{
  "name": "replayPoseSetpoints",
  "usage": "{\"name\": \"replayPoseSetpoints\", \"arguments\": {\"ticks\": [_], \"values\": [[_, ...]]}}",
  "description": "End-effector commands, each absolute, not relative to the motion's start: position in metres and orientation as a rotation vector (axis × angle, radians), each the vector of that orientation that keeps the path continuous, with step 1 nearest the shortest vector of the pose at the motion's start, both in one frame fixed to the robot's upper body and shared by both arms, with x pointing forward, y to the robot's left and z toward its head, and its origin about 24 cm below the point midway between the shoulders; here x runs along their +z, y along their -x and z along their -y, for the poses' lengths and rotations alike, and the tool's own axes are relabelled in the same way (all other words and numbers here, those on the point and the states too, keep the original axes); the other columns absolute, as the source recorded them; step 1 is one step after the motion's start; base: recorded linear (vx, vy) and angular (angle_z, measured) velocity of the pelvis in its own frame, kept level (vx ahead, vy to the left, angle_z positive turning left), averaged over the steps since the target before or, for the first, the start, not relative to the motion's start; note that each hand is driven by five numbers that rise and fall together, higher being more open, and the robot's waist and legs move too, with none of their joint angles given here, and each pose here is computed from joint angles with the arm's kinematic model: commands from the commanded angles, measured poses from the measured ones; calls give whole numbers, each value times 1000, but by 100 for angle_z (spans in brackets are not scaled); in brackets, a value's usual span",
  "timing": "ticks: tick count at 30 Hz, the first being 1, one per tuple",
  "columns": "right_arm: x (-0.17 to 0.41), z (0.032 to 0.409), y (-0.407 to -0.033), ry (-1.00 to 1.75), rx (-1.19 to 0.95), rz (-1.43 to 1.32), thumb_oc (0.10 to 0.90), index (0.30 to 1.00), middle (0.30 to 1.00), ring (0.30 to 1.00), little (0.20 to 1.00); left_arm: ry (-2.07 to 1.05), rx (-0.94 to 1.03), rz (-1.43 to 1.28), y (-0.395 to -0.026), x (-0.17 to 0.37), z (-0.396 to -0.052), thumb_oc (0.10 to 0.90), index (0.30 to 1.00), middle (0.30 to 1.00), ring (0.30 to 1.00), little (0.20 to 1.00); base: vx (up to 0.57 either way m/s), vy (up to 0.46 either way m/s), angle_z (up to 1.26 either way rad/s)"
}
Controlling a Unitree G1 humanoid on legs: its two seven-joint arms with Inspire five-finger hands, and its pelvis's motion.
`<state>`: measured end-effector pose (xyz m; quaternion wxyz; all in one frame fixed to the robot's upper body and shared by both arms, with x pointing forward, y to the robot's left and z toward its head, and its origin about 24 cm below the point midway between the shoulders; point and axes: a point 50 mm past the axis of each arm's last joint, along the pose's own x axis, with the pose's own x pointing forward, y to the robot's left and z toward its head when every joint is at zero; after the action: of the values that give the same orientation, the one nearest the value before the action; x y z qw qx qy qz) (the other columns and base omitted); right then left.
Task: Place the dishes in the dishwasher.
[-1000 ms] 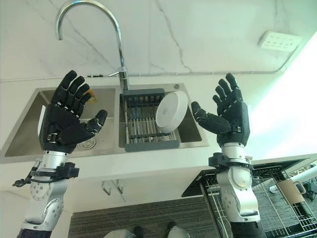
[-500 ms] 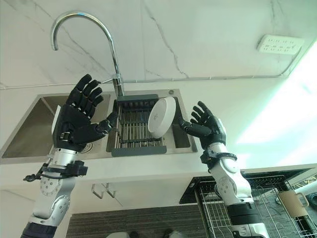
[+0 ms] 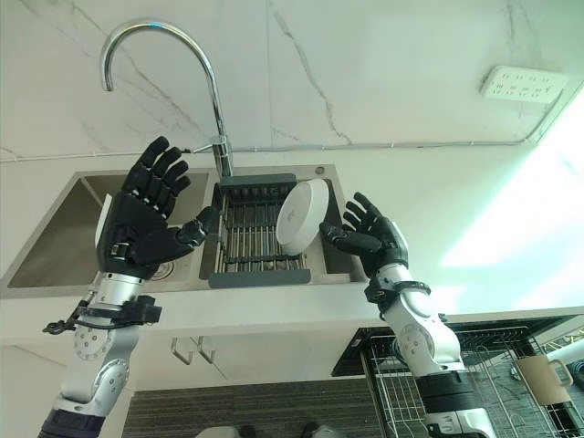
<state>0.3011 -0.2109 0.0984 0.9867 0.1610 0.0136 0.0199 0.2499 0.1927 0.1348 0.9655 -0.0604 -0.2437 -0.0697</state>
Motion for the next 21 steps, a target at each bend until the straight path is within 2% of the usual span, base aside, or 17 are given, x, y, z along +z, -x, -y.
{"name": "replayPoseSetpoints", "arguments": {"ticks": [1, 21], "values": [[153, 205, -320, -368, 121, 184, 800, 900, 900, 900, 900, 94, -197, 692, -247, 176, -193, 800, 900, 900, 900, 900, 0, 0, 0], [150, 194, -336, -438, 148, 90, 800, 900, 900, 900, 900, 100, -204, 674, -250, 176, -190, 800, 900, 900, 900, 900, -6, 9, 4]]}}
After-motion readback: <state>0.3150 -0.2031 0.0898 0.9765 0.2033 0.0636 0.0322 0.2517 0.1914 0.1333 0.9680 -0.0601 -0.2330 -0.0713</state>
